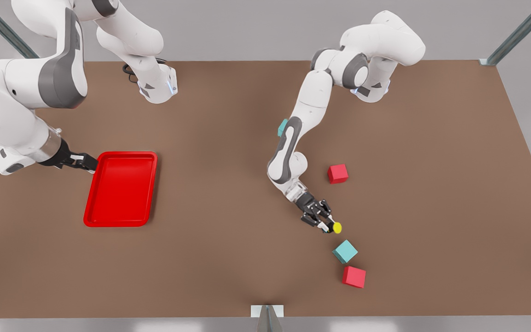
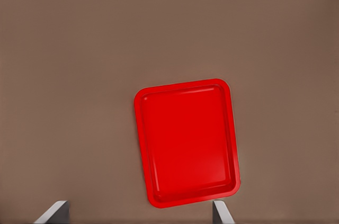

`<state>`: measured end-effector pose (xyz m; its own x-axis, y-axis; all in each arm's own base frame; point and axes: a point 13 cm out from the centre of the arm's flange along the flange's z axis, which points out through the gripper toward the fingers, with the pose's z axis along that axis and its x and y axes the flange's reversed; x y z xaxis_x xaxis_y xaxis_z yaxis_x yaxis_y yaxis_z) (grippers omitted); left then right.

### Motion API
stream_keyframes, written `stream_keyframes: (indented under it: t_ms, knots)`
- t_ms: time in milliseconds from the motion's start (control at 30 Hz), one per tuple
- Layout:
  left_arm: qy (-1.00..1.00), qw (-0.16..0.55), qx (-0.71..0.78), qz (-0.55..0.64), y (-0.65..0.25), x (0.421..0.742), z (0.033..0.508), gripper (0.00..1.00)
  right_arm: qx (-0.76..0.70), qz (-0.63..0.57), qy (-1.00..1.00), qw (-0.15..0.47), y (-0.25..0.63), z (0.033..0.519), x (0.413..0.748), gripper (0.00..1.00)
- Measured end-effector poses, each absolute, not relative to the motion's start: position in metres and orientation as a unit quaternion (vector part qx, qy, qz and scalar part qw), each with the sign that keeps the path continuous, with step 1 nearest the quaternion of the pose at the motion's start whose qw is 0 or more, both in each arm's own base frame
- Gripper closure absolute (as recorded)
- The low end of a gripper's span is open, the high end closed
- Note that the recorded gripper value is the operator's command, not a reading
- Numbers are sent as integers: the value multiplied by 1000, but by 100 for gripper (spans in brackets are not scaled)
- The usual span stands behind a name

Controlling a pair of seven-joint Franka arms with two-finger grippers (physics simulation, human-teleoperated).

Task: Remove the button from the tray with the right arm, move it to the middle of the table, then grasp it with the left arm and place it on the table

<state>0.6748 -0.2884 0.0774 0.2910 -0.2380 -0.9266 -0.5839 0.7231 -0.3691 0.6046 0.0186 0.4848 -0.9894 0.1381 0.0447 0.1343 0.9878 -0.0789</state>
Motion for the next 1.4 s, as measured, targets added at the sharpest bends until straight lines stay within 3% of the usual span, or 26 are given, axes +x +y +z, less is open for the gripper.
stream_keyframes:
  t_ms: [233, 600, 633, 667, 700, 1400]
  knots:
    - [586, 710, -377, 102, -274, 711, 77, 53, -66, 37, -997, 25, 21, 485, 604, 0]
    - [592, 721, -347, 99, -267, 727, 73, 50, -64, 38, -997, 25, 24, 486, 604, 0]
    - [592, 722, -345, 98, -268, 727, 73, 39, -64, 38, -997, 25, 25, 486, 604, 0]
    - [592, 722, -344, 98, -268, 728, 74, 6, -63, 38, -997, 26, 26, 486, 603, 0]
    - [593, 723, -342, 97, -269, 728, 74, 0, -62, 38, -997, 26, 27, 486, 603, 0]
    - [590, 725, -345, 86, -277, 731, 89, 0, -71, 37, -996, 34, 16, 484, 600, 0]
